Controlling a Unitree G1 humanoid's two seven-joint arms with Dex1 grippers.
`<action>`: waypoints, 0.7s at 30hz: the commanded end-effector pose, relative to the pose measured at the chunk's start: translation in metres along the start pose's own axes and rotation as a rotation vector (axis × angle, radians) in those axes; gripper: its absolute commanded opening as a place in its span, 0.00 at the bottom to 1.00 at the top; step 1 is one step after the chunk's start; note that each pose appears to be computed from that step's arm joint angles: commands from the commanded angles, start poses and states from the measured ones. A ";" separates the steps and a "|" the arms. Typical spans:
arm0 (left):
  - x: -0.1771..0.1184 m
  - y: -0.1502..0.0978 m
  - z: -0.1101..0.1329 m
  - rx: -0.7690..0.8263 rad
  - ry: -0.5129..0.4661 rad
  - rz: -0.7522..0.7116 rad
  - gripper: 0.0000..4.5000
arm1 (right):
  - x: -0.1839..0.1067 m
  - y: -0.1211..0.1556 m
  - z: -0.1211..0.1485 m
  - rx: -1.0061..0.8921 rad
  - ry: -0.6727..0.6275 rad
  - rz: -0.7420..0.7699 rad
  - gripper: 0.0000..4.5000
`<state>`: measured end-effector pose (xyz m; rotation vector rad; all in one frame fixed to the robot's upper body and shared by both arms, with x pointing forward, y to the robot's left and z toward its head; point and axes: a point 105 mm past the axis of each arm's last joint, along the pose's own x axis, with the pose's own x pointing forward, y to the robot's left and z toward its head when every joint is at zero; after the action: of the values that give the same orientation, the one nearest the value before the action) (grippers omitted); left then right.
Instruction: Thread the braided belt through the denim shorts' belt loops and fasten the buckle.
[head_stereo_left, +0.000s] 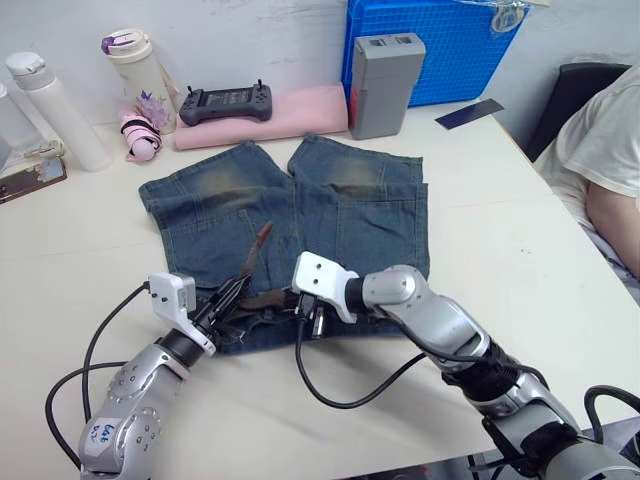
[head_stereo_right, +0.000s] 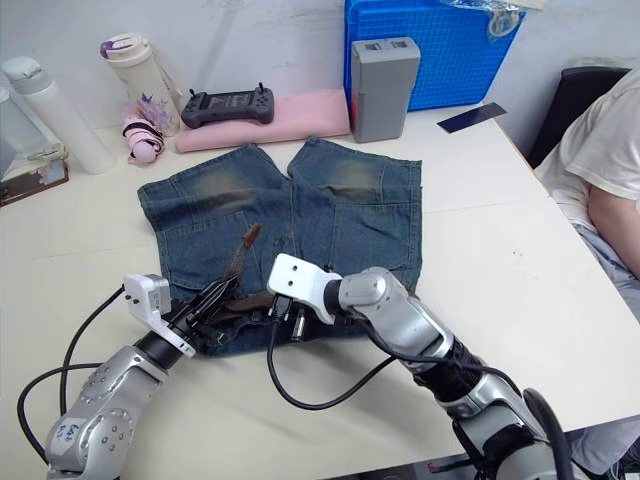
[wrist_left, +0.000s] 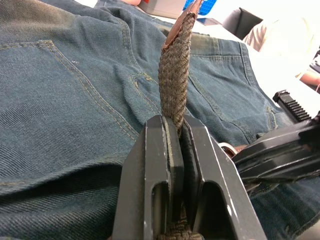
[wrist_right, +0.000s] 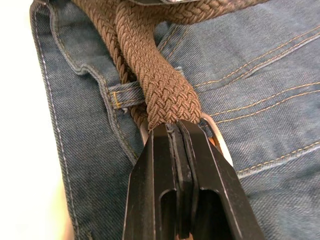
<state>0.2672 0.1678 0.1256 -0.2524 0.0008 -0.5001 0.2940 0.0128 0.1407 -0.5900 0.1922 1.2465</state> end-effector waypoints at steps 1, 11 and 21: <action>-0.002 -0.003 0.009 0.041 -0.014 -0.023 0.00 | -0.018 -0.010 0.024 -0.043 -0.071 -0.029 0.01; -0.014 0.004 0.009 0.089 0.051 -0.023 0.00 | -0.007 -0.008 0.010 0.051 -0.024 0.024 0.01; -0.029 0.012 0.012 0.113 0.097 -0.004 0.00 | -0.027 -0.012 -0.001 0.111 -0.008 -0.025 0.01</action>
<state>0.2523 0.1943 0.1234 -0.1318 0.0907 -0.5021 0.3024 -0.0126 0.1408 -0.4951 0.3067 1.1974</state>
